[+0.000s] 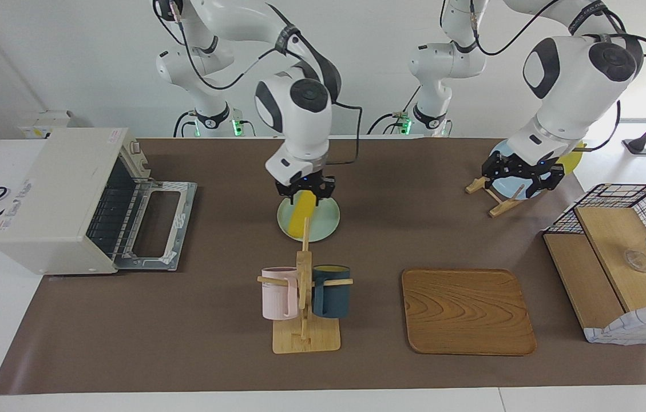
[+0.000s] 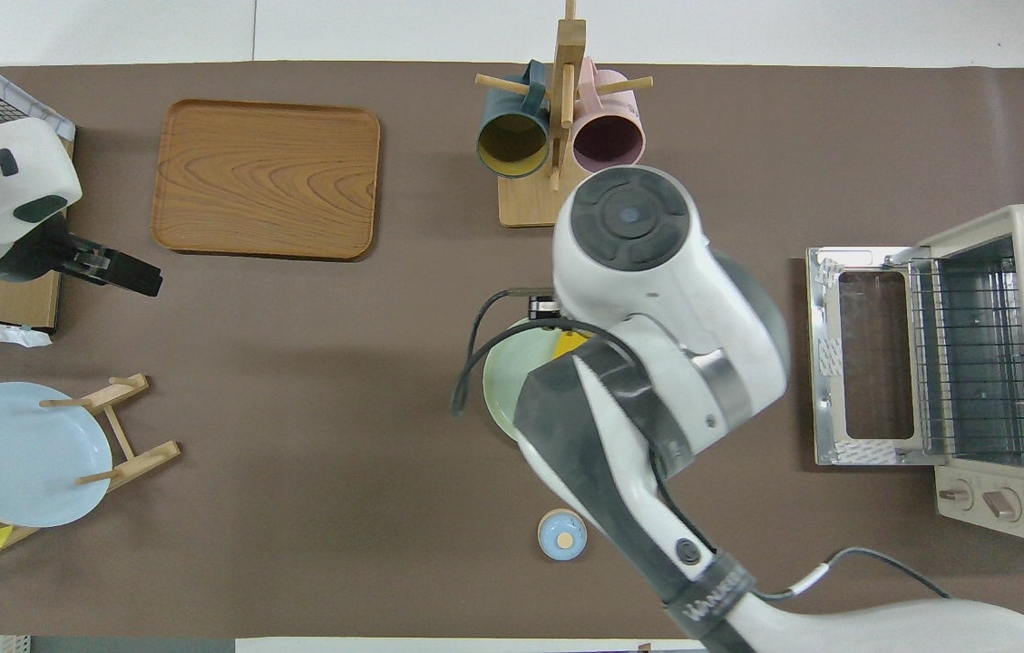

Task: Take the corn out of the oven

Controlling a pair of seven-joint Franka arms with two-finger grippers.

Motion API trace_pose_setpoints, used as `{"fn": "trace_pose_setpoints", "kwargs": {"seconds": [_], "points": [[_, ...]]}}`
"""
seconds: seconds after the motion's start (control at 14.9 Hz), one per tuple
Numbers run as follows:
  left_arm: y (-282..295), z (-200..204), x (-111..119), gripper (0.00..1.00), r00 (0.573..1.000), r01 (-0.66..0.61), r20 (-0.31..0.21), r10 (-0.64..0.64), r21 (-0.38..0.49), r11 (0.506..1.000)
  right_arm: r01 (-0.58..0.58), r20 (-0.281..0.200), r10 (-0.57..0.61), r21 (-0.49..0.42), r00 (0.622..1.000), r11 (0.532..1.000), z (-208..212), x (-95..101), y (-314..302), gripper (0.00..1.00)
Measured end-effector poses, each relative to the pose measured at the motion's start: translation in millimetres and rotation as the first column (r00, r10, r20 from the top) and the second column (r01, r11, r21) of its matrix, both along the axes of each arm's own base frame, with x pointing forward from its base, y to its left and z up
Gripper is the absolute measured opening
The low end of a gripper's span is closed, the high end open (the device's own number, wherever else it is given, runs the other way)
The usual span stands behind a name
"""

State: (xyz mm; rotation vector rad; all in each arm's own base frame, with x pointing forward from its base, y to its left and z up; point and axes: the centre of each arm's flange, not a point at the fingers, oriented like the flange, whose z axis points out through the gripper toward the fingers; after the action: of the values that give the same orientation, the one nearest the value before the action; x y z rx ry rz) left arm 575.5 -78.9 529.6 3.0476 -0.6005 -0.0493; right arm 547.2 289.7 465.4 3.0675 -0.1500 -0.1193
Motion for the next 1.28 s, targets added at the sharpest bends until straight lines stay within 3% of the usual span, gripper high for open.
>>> {"fn": "trace_pose_setpoints", "kwargs": {"seconds": [0.13, 0.27, 0.47, 0.61, 0.94, 1.28], "points": [[-33, -16, 3, 1.00, 0.999, 0.035, -0.013, -0.036, -0.043, 0.998, 0.021, -0.055, -0.022, -0.023, 0.998, 1.000, 11, -8.6, -42, 0.26], [-70, -31, 4, 1.00, 0.998, 0.063, -0.024, -0.065, -0.092, 0.994, 0.023, -0.118, -0.029, -0.051, 0.993, 0.998, -11, -28.0, -64, 0.04], [-128, -46, 1, 1.00, 0.997, 0.076, -0.026, -0.079, -0.113, 0.991, -0.040, -0.194, 0.031, -0.038, 0.981, 0.998, -68, -45.0, -131, 0.01], [-167, -52, -7, 1.00, 0.996, 0.082, -0.026, -0.086, -0.128, 0.988, -0.081, -0.162, 0.074, -0.039, 0.984, 0.996, -93, -51.3, -167, 0.01], [-232, -75, -20, 1.00, 0.997, 0.068, -0.022, -0.074, -0.182, 0.981, -0.077, -0.027, 0.076, -0.030, 0.997, 0.997, -141, -65.9, -198, 0.01], [-317, -120, -35, 1.00, 0.998, 0.031, -0.045, -0.040, -0.190, 0.981, -0.070, -0.030, 0.069, -0.021, 0.997, 0.997, -153, -71.3, -234, 0.01]]}}
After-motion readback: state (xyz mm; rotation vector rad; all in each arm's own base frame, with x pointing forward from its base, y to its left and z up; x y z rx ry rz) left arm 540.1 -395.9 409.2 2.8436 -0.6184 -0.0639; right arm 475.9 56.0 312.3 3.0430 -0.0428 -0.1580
